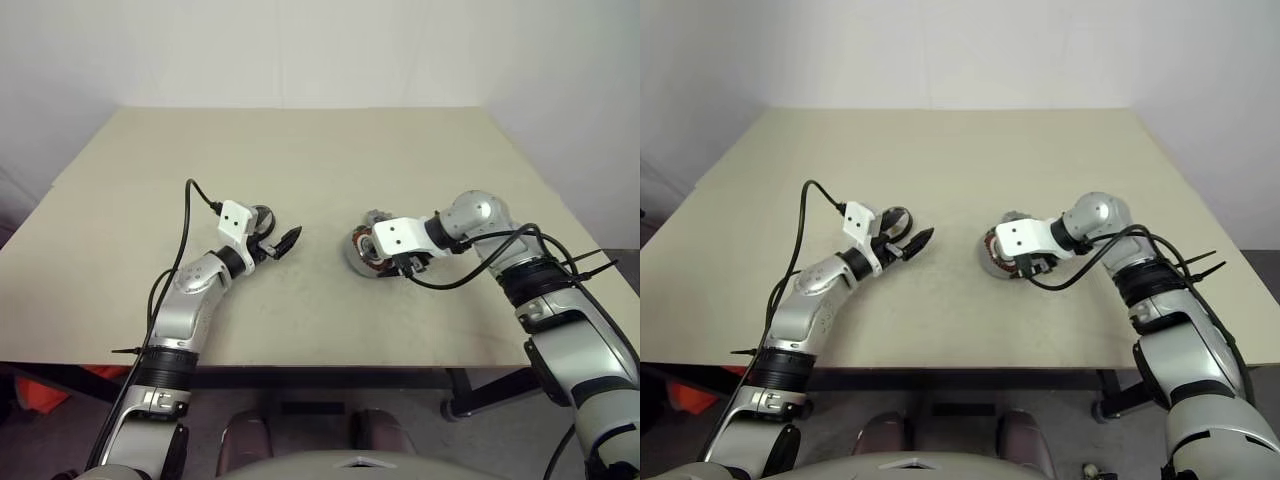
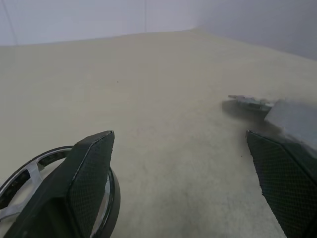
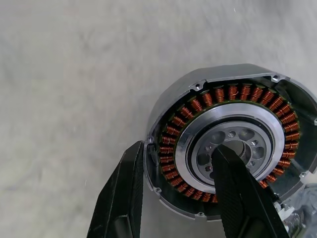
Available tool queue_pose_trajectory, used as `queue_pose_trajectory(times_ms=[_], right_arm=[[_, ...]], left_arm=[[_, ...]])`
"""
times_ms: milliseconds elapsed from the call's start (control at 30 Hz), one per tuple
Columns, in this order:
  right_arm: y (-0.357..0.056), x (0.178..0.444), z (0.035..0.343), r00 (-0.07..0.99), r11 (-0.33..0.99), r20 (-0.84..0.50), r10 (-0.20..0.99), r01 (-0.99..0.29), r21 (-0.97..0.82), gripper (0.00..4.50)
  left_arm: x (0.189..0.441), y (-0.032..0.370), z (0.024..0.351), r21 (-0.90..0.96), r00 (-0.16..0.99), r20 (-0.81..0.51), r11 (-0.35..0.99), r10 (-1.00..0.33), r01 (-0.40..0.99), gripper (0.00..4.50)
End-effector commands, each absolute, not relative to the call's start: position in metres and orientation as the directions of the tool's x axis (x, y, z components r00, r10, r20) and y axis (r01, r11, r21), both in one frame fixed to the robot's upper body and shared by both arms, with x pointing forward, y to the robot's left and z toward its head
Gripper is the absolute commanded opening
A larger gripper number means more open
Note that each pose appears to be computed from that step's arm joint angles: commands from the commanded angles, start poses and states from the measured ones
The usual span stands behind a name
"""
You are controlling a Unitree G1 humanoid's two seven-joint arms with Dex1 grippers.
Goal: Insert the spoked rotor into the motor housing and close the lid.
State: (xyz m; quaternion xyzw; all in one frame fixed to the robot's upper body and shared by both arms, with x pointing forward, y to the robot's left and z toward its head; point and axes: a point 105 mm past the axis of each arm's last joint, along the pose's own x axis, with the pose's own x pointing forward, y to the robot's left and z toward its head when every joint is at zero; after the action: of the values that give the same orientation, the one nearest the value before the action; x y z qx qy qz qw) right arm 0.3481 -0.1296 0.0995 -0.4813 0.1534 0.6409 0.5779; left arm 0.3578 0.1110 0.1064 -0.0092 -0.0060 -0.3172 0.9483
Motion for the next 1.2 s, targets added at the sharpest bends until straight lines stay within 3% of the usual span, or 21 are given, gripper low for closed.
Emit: queue_pose_trajectory(times_ms=[33, 267, 500, 533, 767, 867, 967, 1067, 1200], right_arm=[[-0.120, 0.352, 0.108, 0.152, -0.298, -0.776, 0.612, -0.864, -0.405, 2.03], [-0.112, 0.349, 0.096, 0.128, -0.304, -0.788, 0.603, -0.876, -0.375, 2.03], [-0.098, 0.345, 0.110, 0.138, -0.275, -0.735, 0.664, -0.869, -0.412, 4.31], [-0.097, 0.344, 0.114, 0.138, -0.276, -0.729, 0.670, -0.866, -0.418, 4.47], [-0.097, 0.338, 0.138, 0.186, -0.216, -0.665, 0.723, -0.853, -0.475, 4.47], [-0.103, 0.344, 0.152, 0.260, -0.090, -0.590, 0.765, -0.862, -0.498, 4.47], [-0.126, 0.368, 0.164, 0.457, 0.206, -0.437, 0.774, -0.836, -0.509, 4.47], [-0.163, 0.389, 0.173, 0.668, 0.509, -0.285, 0.687, -0.723, -0.467, 4.47], [-0.221, 0.389, 0.177, 0.838, 0.764, -0.167, 0.520, -0.544, -0.347, 4.47]], left_arm=[[0.357, 0.111, 0.123, 0.021, 0.796, 0.067, 0.799, -0.601, 0.601, 4.50], [0.358, 0.113, 0.124, 0.025, 0.799, 0.068, 0.802, -0.597, 0.597, 4.50], [0.358, 0.113, 0.123, 0.025, 0.800, 0.067, 0.802, -0.597, 0.597, 4.50], [0.359, 0.113, 0.123, 0.025, 0.800, 0.067, 0.802, -0.597, 0.597, 4.50], [0.360, 0.111, 0.122, 0.022, 0.795, 0.064, 0.797, -0.604, 0.604, 4.50], [0.360, 0.108, 0.123, 0.014, 0.787, 0.065, 0.789, -0.614, 0.614, 4.50], [0.359, 0.107, 0.124, 0.002, 0.780, 0.073, 0.782, -0.621, 0.623, 4.50], [0.359, 0.108, 0.124, 0.002, 0.778, 0.072, 0.780, -0.624, 0.625, 4.50], [0.359, 0.104, 0.122, 0.002, 0.764, 0.060, 0.766, -0.642, 0.643, 4.50]])
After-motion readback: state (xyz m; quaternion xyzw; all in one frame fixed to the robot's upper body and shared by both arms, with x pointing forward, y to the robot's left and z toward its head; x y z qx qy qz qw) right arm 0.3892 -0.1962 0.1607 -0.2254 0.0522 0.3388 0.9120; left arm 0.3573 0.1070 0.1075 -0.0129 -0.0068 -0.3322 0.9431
